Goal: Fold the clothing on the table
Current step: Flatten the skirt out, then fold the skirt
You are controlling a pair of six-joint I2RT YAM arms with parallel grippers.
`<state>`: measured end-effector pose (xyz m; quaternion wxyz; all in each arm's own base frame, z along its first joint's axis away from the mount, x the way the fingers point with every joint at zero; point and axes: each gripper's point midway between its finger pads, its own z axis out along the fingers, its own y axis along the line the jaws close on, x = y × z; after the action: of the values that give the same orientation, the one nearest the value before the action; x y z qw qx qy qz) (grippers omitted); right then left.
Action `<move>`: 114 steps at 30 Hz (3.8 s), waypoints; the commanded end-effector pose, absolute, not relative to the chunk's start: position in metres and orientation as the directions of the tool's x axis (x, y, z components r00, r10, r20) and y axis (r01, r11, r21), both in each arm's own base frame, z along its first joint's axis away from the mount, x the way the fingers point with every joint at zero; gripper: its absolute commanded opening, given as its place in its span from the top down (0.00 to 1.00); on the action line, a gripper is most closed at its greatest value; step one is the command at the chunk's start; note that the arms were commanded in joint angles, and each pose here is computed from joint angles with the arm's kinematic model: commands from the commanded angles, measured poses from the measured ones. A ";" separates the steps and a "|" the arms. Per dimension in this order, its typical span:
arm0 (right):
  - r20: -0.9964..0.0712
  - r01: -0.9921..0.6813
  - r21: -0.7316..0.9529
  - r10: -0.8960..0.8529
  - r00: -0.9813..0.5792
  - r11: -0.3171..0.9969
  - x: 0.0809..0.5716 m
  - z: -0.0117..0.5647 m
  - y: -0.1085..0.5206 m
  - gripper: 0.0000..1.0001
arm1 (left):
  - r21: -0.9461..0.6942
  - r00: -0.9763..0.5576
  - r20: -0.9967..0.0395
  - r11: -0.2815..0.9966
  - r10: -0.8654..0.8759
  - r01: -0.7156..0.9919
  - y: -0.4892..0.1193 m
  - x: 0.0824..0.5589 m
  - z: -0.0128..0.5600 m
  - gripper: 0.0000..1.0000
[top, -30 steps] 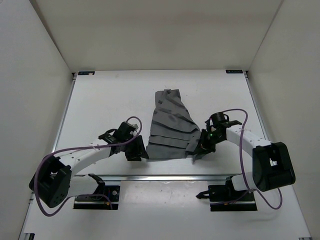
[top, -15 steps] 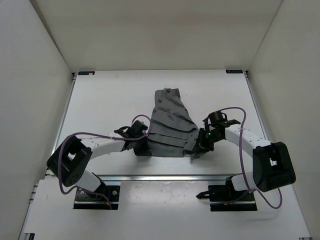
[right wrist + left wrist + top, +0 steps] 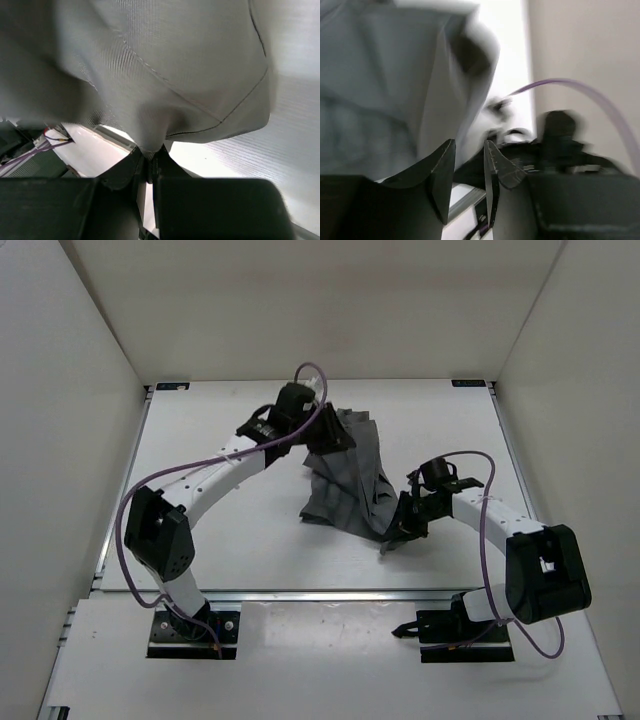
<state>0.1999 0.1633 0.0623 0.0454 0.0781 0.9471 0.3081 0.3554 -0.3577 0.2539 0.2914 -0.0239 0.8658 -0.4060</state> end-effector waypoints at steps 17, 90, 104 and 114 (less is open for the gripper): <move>0.020 0.132 0.573 0.147 -0.989 0.809 0.180 0.044 0.166 1.00 | -0.572 -0.876 -0.303 0.806 -0.377 -0.149 -0.249 0.308 0.071 0.40; -0.185 0.211 0.486 0.335 -0.924 0.848 0.235 0.079 0.106 0.41 | -0.672 -0.851 -0.312 0.731 -0.422 -0.116 -0.157 0.208 0.094 0.01; -0.169 0.206 0.454 0.310 -0.935 0.867 0.304 0.038 0.106 0.42 | -0.523 -0.848 -0.369 0.839 -0.379 -0.148 -0.156 0.276 0.042 0.01; -0.123 0.218 0.424 0.294 -0.948 0.879 0.301 0.012 0.112 0.57 | -0.548 -0.888 -0.285 0.822 -0.361 -0.158 -0.186 0.292 0.014 0.19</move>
<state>0.2985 0.1130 0.0252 0.0902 0.1418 0.9600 0.2242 0.2993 -0.1843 0.0339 0.2189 -0.1370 0.9258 -0.2759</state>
